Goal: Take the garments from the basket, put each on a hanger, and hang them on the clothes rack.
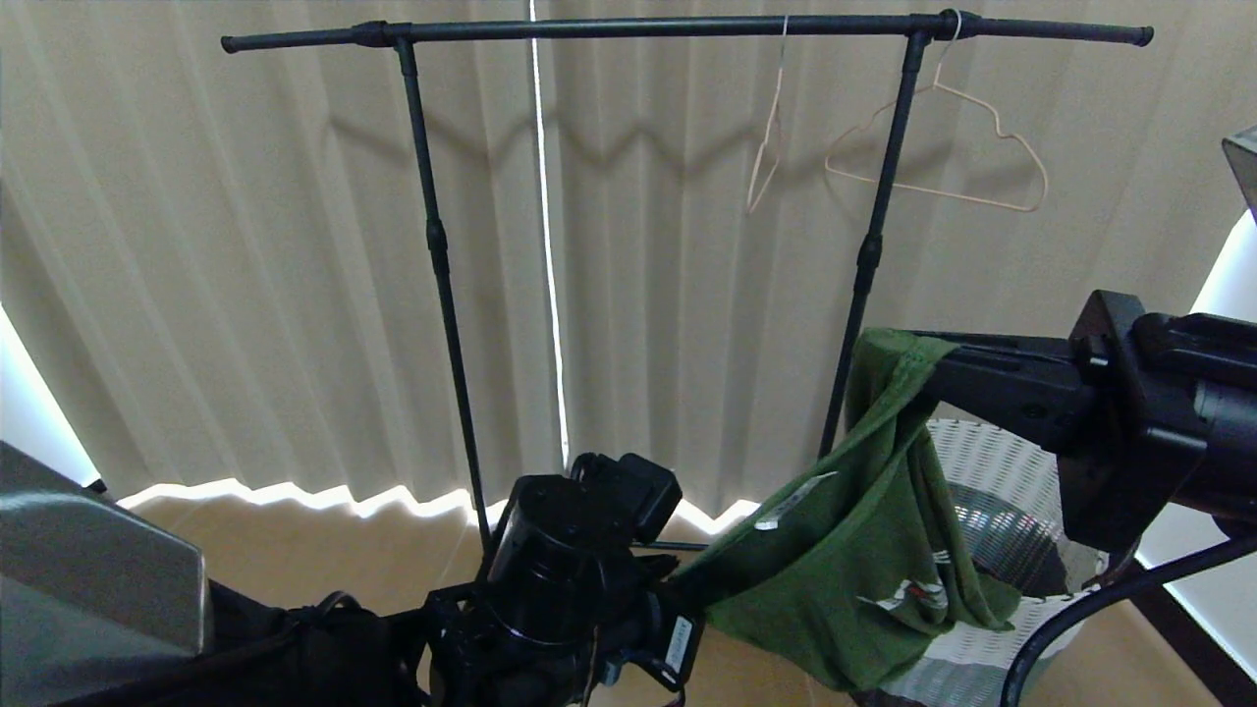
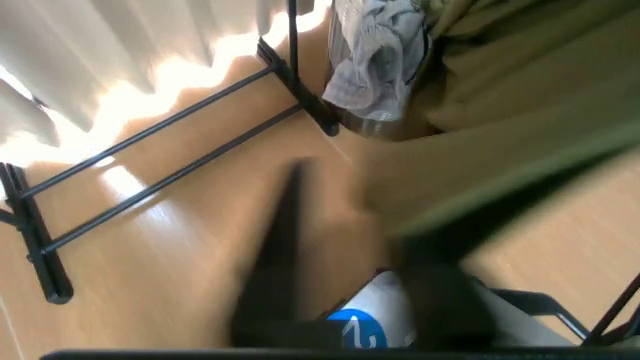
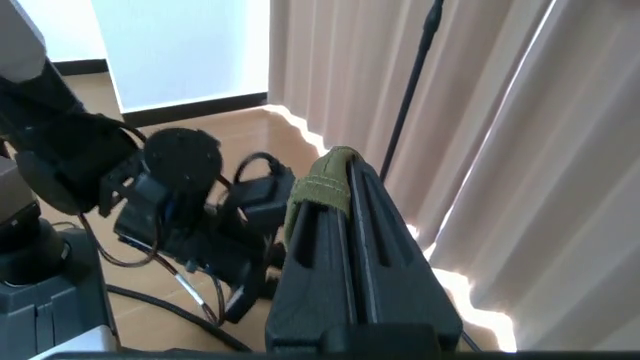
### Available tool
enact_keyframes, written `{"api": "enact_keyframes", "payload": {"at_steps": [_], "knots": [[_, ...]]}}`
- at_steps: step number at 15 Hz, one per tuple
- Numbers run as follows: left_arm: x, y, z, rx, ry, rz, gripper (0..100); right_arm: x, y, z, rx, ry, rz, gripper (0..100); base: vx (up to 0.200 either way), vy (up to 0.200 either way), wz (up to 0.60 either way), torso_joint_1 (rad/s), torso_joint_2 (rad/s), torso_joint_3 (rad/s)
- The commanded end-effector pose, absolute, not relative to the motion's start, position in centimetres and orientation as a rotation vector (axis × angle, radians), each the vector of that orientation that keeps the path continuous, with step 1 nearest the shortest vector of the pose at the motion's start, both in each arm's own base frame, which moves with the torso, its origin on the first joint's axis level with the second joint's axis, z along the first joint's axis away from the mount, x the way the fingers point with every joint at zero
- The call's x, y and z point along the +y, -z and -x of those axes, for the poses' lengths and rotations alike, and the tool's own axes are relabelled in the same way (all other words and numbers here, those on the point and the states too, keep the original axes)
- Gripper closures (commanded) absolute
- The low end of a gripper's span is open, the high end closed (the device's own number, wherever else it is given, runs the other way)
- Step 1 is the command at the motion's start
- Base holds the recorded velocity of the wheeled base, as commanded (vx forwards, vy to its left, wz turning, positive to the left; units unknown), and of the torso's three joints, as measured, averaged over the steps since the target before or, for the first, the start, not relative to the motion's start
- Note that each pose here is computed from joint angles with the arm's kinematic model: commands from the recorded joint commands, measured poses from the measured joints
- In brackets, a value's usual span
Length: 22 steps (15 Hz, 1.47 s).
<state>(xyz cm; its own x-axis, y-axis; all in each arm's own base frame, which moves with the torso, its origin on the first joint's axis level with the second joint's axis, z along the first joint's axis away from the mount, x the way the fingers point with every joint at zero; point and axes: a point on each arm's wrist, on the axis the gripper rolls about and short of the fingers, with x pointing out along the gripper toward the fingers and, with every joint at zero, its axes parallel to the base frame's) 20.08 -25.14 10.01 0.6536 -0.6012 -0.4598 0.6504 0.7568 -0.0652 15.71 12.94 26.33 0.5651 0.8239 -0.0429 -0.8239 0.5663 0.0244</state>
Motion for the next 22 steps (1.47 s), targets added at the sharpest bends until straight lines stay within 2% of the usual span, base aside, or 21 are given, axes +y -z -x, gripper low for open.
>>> {"api": "enact_keyframes", "payload": {"at_steps": [1, 2, 4, 5, 7, 11, 13, 15, 17, 19, 22], "knots": [[-23.2, -12.5, -18.7, 0.395, 0.711, -0.062, 100, 12.9, -26.0, -16.2, 0.07, -0.952, -0.007, 100, 0.0, 0.0, 0.0, 0.0, 0.0, 0.0], [-22.0, -13.8, -18.1, 0.347, 0.708, -0.045, 100, 13.0, -25.9, -16.4, 0.077, -0.948, -0.01, 100, 0.0, 0.0, 0.0, 0.0, 0.0, 0.0], [-18.3, -17.6, -17.6, 0.218, 0.659, -0.091, 100, 12.8, -25.6, -16.9, 0.089, -0.927, -0.005, 100, 0.0, 0.0, 0.0, 0.0, 0.0, 0.0], [-17.2, -18.9, -17.4, 0.194, 0.636, -0.1, 100, 12.8, -25.7, -17.0, 0.085, -0.918, -0.001, 100, 0.0, 0.0, 0.0, 0.0, 0.0, 0.0], [-14.2, -23.8, -16.2, 0.152, 0.585, -0.082, 100, 12.1, -26.4, -17.5, 0.033, -0.879, -0.006, 100, 0.0, 0.0, 0.0, 0.0, 0.0, 0.0], [-12.5, -29.5, -16.5, 0.047, 0.517, -0.039, 100, 11.5, -27.0, -18.5, 0.0, -0.831, -0.011, 100, 0.0, 0.0, 0.0, 0.0, 0.0, 0.0], [-12.4, -29.8, -17.7, 0.078, 0.479, -0.05, 100, 11.0, -27.3, -19.1, -0.038, -0.798, -0.014, 100, 0.0, 0.0, 0.0, 0.0, 0.0, 0.0], [-12.8, -29.7, -18.3, 0.116, 0.471, -0.066, 100, 10.6, -26.6, -20.2, -0.017, -0.761, 0.002, 100, 0.0, 0.0, 0.0, 0.0, 0.0, 0.0], [-13.2, -31.7, -19.0, 0.096, 0.468, -0.058, 100, 10.5, -25.5, -21.5, -0.004, -0.732, 0.073, 100, 0.0, 0.0, 0.0, 0.0, 0.0, 0.0], [-13.1, -33.2, -18.9, 0.086, 0.468, -0.054, 100, 10.4, -26.0, -21.7, -0.043, -0.723, 0.071, 100, 0.0, 0.0, 0.0, 0.0, 0.0, 0.0], [-13.0, -33.1, -18.6, 0.13, 0.47, -0.073, 100, 10.0, -25.5, -22.8, -0.039, -0.693, 0.072, 100, 0.0, 0.0, 0.0, 0.0, 0.0, 0.0]]}}
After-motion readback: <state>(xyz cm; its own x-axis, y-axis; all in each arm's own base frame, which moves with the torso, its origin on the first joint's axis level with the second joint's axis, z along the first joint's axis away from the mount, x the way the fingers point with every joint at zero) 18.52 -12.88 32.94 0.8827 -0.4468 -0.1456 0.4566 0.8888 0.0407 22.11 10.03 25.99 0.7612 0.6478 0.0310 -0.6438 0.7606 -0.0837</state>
